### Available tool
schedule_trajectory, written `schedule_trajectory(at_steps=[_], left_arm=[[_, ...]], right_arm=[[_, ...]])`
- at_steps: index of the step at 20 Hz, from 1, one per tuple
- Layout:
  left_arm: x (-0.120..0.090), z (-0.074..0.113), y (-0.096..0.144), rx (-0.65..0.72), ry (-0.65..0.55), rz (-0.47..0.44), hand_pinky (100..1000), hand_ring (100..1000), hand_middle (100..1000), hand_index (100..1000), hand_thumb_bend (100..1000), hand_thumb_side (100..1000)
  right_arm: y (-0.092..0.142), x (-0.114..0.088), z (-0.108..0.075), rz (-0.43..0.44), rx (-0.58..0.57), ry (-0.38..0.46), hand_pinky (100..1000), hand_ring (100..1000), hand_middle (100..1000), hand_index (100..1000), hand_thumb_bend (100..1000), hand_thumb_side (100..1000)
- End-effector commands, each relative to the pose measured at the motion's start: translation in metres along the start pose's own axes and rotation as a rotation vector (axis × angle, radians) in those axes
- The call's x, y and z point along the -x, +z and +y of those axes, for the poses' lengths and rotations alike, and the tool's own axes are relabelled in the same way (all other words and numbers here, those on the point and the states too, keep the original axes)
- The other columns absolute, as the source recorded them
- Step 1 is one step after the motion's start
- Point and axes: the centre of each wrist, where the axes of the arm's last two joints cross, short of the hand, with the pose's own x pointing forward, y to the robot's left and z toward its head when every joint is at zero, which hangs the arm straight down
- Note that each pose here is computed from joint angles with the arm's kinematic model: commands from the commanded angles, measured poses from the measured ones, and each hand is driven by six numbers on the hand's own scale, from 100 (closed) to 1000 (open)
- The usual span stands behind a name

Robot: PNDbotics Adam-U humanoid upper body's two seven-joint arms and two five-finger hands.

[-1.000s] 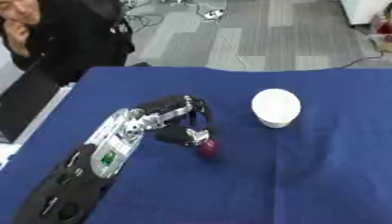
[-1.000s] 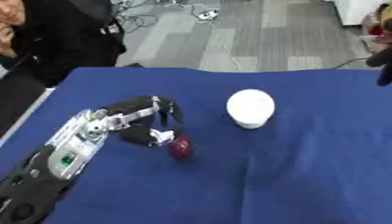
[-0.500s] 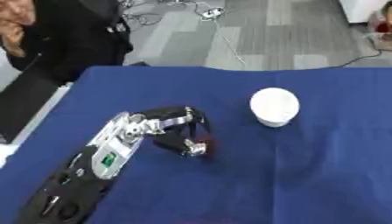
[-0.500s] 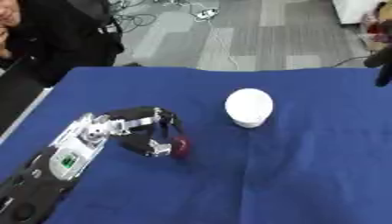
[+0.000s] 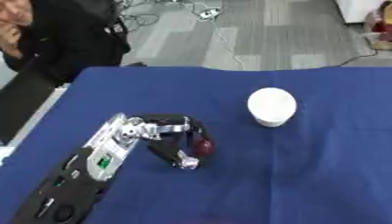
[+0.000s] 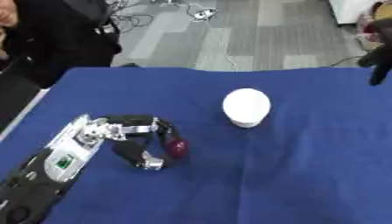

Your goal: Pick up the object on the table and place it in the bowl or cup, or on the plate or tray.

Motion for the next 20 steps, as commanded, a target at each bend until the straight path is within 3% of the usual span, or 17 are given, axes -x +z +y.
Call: schedule_trajectory(at_steps=[1, 10, 20], left_arm=[[-0.001, 0.01, 0.007, -0.011, -0.027, 0.008, 367, 675, 848, 873, 222, 683], [0.005, 0.011, 0.008, -0.036, -0.033, 0.043, 380, 681, 856, 864, 209, 624], [0.004, 0.027, 0.008, -0.061, -0.07, 0.064, 395, 699, 873, 872, 225, 577]], right_arm=[[-0.007, -0.003, -0.004, -0.03, 0.0, 0.006, 300, 515, 716, 778, 109, 1000], [-0.007, -0.003, -0.004, -0.032, -0.001, 0.002, 301, 516, 716, 778, 114, 1000], [-0.007, -0.003, -0.004, -0.033, -0.004, -0.002, 298, 515, 717, 780, 115, 1000]])
